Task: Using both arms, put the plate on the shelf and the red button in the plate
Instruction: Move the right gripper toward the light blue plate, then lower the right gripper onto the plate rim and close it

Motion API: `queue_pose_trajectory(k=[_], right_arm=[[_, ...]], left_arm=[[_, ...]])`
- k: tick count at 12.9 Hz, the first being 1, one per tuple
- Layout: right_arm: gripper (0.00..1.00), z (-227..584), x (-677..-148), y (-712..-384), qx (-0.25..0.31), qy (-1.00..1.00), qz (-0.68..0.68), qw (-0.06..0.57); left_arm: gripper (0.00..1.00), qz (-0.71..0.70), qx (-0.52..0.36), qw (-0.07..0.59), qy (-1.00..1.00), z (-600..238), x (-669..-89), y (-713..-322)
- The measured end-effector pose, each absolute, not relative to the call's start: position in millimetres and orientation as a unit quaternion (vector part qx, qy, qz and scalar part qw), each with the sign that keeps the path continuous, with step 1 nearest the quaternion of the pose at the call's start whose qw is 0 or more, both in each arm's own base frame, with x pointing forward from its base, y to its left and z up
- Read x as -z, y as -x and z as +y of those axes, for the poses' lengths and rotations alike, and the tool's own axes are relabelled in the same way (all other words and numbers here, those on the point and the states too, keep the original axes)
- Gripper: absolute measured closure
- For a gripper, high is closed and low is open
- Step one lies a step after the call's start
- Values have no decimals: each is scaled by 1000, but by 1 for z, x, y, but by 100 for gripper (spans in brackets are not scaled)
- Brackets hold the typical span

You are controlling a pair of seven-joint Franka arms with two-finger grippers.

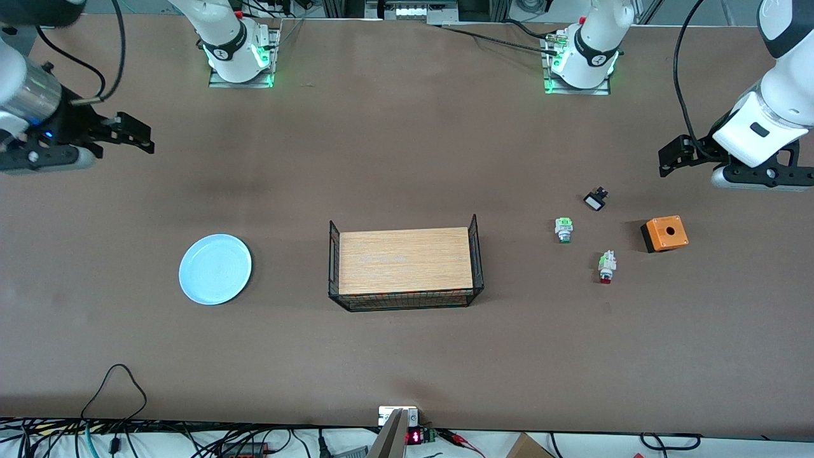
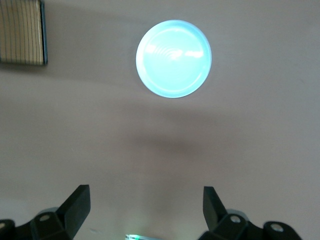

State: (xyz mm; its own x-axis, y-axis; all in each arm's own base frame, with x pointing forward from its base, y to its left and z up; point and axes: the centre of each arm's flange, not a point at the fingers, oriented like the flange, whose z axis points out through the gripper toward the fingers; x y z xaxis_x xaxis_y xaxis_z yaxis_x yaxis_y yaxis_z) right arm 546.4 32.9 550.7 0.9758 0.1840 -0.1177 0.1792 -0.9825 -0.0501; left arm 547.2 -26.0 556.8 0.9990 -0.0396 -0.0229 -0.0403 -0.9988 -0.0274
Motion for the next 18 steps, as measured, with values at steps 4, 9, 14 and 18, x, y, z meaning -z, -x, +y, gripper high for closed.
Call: queue_pose_trajectory(k=[4, 9, 14, 18], right_arm=[[0, 24, -506, -564, -75, 972, -219, 34], [0, 15, -451, -563, -72, 932, -355, 26], [0, 15, -396, -558, -37, 890, -454, 0], [0, 15, -342, -549, -17, 867, -497, -8]], left_arm=[[0, 18, -13, 14, 1000, -23, -557, -547], [0, 17, -14, 14, 1000, -23, -558, -547], [0, 18, -13, 14, 1000, -24, -559, -547], [0, 6, -17, 13, 1000, -10, -556, -549]])
